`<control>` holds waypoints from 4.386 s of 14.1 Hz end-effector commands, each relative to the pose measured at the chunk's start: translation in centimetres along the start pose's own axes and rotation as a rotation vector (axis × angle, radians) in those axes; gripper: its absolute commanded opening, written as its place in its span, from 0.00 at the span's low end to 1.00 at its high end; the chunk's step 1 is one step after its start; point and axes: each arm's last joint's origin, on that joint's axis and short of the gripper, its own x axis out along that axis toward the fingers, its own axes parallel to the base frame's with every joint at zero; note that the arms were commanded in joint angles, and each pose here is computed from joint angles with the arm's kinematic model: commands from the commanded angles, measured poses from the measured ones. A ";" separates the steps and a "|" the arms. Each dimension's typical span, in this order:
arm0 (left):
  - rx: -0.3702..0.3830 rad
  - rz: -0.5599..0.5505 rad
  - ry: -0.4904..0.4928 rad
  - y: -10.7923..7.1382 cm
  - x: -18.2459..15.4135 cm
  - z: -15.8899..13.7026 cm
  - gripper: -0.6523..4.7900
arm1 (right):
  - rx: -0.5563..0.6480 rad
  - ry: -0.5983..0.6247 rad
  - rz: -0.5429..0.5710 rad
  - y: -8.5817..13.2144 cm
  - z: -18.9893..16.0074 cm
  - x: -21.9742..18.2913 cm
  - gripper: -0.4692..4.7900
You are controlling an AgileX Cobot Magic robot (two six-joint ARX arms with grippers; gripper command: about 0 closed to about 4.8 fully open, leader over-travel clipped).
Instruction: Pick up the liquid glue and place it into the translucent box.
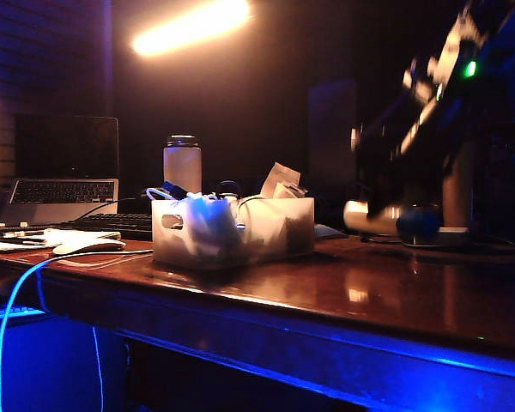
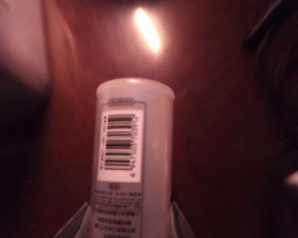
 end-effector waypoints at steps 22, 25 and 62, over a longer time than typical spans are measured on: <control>0.010 -0.028 -0.024 -0.2 -0.2 0.3 0.11 | 0.522 -0.461 0.352 11.7 7.3 3.8 0.47; 0.009 -0.029 -0.021 -0.2 -0.2 0.3 0.11 | 0.519 -0.464 0.358 11.7 7.2 4.0 0.73; -0.001 -0.140 0.015 -0.6 -0.3 -0.3 0.11 | 0.157 -0.719 -0.237 14.4 -25.6 -22.4 0.09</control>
